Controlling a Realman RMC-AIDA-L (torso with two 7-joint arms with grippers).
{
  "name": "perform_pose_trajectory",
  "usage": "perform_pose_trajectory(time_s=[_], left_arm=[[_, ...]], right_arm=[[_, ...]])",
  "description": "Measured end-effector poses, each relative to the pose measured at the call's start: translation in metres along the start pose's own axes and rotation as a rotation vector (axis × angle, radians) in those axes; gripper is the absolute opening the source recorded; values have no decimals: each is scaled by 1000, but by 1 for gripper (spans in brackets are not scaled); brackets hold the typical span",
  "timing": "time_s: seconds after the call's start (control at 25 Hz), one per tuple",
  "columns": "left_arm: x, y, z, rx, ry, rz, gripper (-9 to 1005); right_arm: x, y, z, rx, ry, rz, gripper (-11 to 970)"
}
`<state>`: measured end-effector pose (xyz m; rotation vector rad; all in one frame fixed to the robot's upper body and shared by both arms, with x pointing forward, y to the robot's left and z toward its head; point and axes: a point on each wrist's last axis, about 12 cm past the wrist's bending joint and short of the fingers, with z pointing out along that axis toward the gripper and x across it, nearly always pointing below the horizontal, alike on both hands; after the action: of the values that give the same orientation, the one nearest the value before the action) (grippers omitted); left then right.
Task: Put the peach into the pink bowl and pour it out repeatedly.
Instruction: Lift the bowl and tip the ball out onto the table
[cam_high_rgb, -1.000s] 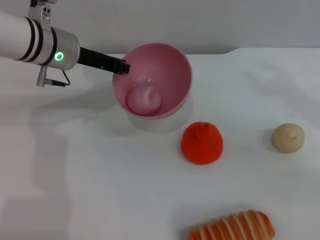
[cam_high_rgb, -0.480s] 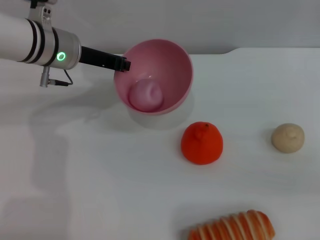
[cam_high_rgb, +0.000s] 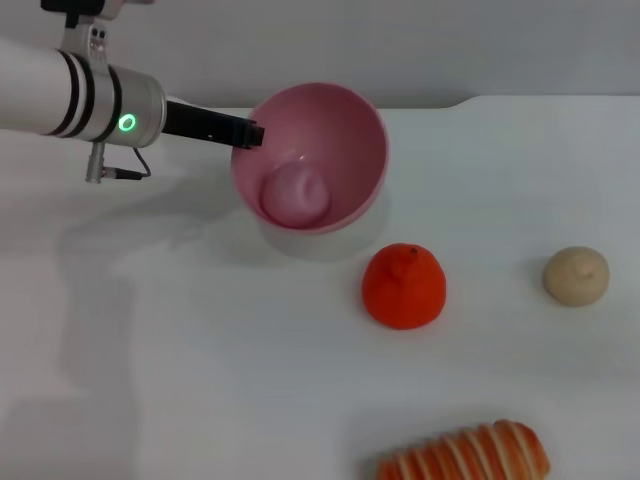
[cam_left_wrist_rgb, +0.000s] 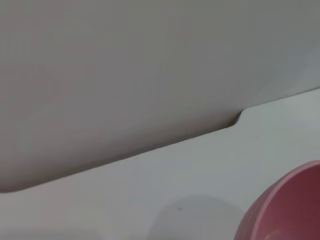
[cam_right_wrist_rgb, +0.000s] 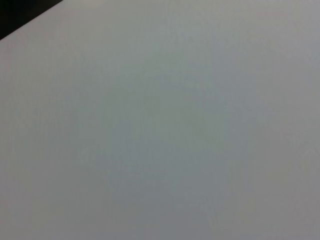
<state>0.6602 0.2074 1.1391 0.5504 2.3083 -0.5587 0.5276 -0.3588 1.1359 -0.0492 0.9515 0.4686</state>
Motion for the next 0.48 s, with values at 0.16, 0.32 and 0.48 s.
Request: perform_pose_trajectory(time_s=[0.16,0.32,0.48], left_arm=[[6,3,0,-7,-4,-19,93],[13,4,0,14,-20,-46,94],[21,5,-2,42,-49,-68,95]], right_arm=[[1,-1,-1,13,-2,-11,566],[3,-6,0,48,-5,-21,566],[7,-4,5,56,-12,-67,566]])
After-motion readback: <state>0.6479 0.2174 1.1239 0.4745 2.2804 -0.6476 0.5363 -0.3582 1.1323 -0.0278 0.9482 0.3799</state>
